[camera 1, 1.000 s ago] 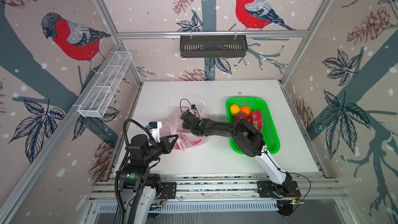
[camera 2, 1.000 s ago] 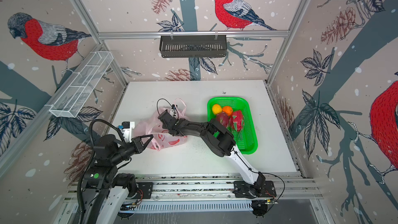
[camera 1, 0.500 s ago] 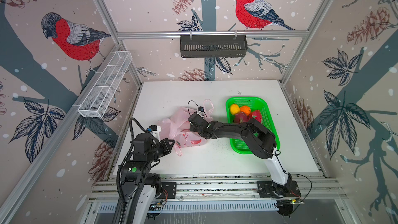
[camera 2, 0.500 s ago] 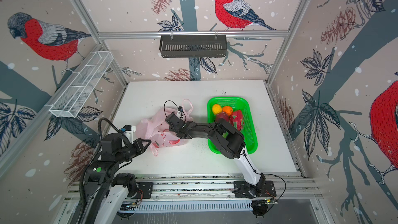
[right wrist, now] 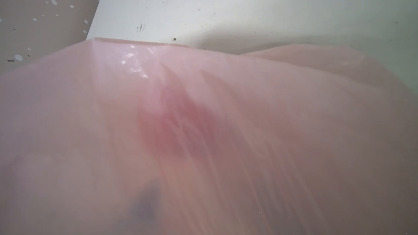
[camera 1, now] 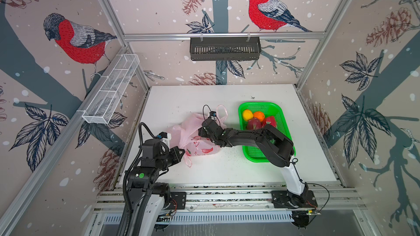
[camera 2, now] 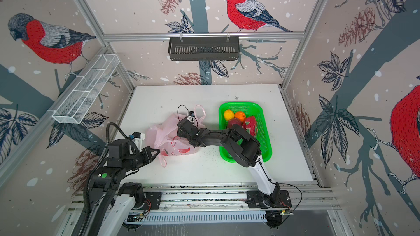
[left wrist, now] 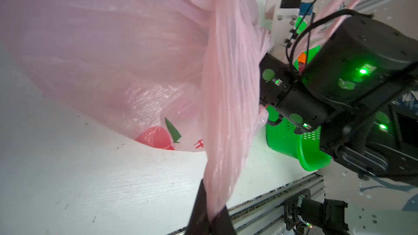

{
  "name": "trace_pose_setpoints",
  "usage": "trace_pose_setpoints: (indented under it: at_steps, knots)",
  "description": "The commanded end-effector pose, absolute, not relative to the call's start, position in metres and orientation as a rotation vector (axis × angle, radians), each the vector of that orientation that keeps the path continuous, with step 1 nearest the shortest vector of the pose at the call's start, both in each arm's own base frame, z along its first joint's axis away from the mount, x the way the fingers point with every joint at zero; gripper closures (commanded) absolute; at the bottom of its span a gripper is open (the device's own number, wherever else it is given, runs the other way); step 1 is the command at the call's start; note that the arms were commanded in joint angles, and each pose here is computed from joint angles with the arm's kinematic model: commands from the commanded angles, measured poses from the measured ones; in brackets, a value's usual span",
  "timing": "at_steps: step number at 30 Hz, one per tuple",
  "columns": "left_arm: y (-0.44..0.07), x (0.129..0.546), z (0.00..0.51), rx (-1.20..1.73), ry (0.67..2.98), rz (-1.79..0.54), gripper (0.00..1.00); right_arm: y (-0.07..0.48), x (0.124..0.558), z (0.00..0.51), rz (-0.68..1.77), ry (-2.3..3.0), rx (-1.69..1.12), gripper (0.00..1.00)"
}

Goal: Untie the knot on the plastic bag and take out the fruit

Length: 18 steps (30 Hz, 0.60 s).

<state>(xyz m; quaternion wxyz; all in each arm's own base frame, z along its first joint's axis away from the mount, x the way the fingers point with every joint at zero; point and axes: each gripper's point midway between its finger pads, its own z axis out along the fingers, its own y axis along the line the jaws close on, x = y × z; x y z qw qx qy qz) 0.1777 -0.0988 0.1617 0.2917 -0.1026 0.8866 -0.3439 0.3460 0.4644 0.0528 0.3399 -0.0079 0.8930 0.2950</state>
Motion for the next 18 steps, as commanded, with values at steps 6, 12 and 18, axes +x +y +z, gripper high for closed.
trace_pose_setpoints:
  at_steps: [6, 12, 18]
  knots:
    - [-0.127, 0.157, 0.186, 0.007, 2.314, -1.109, 1.00, 0.498, 0.356, 0.056, 0.926, 2.280, 0.062, 0.11]
    - [-0.137, 0.145, 0.196, 0.111, 2.270, -1.188, 1.00, 0.505, 0.364, 0.053, 0.914, 2.267, 0.126, 0.06]
    - [-0.145, 0.136, 0.211, 0.207, 2.185, -1.251, 1.00, 0.511, 0.373, 0.043, 0.880, 2.283, 0.187, 0.05]
